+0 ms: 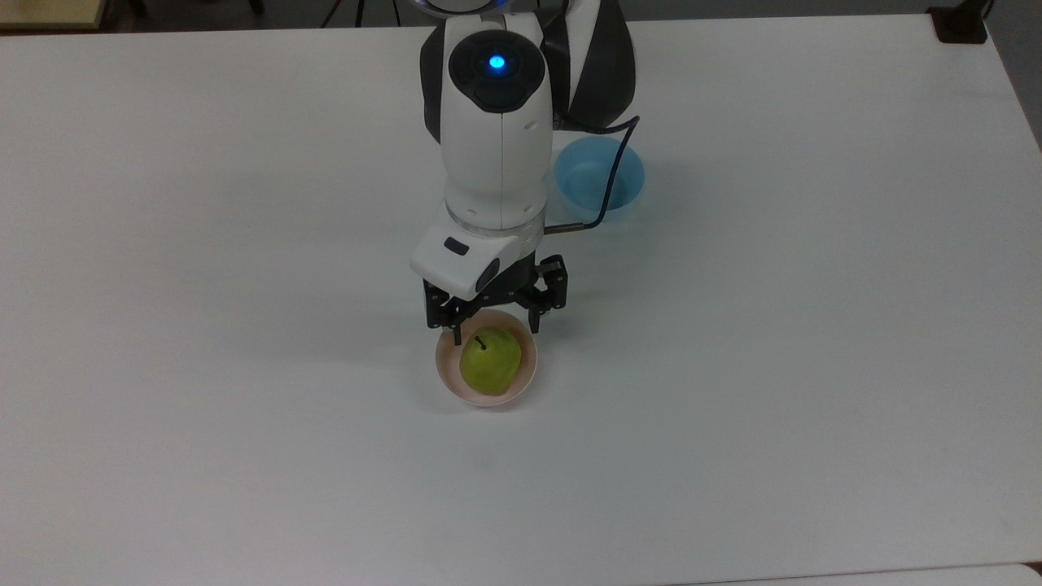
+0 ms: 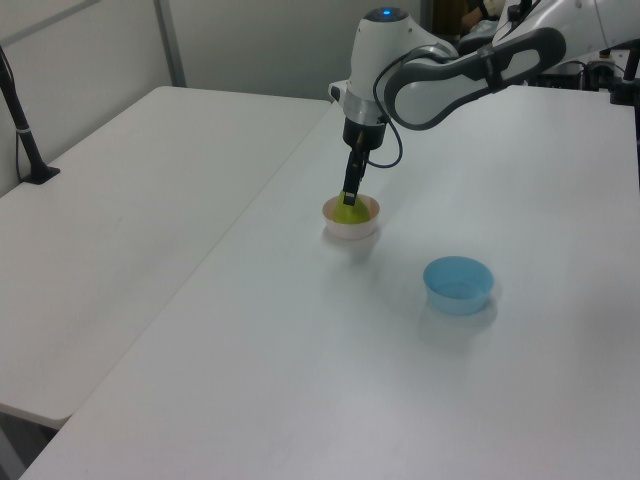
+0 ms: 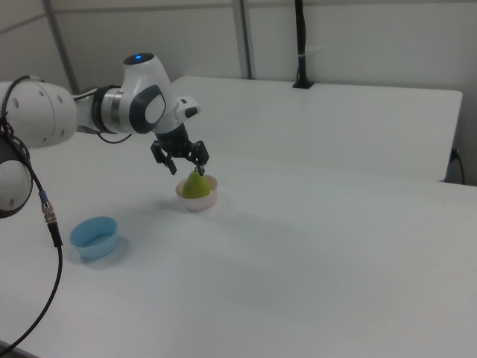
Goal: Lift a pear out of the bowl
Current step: 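Lower the gripper around the green pear in the pink bowl, then close the gripper on the green pear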
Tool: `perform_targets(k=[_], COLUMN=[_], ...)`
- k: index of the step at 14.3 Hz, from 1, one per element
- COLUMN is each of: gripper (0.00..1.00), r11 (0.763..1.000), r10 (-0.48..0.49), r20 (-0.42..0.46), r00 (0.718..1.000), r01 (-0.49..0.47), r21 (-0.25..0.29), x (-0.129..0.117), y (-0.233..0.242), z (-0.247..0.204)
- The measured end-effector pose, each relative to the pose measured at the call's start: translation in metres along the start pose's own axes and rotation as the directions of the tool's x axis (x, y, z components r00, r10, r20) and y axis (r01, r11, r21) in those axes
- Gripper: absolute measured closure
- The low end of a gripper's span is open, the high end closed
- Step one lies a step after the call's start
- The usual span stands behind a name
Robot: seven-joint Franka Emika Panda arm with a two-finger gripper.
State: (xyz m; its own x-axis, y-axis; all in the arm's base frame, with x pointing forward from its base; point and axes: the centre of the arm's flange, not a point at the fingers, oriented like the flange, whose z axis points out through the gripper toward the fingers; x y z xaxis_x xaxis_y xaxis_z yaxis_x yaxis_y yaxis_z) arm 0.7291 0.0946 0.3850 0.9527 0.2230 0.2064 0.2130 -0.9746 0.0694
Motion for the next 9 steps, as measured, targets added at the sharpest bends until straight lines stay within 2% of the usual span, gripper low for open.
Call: perform_targets(k=[1,2,6,7,9], gripper=[0.10,0.15,0.19,0.27,0.32], r11=[1.000,1.000,0.999,0.998,0.997], r10=[-0.003,-0.008,-0.027,-0.034,-0.041], r20=[-0.005,-0.006,0.004,0.010,0.012], r00=[1.000,1.000,1.000,0.999,0.999], r01=[0.003,0.008,0.027,0.035,0.042], r21=[-0.008,-0.017,-0.033,-0.044,-0.060], x=[0.001,0.001,-0.001,-0.001,-0.001], y=[0.001,0.002,-0.001,-0.004,-0.008], z=[0.005,0.014,0.032,0.035,0.037])
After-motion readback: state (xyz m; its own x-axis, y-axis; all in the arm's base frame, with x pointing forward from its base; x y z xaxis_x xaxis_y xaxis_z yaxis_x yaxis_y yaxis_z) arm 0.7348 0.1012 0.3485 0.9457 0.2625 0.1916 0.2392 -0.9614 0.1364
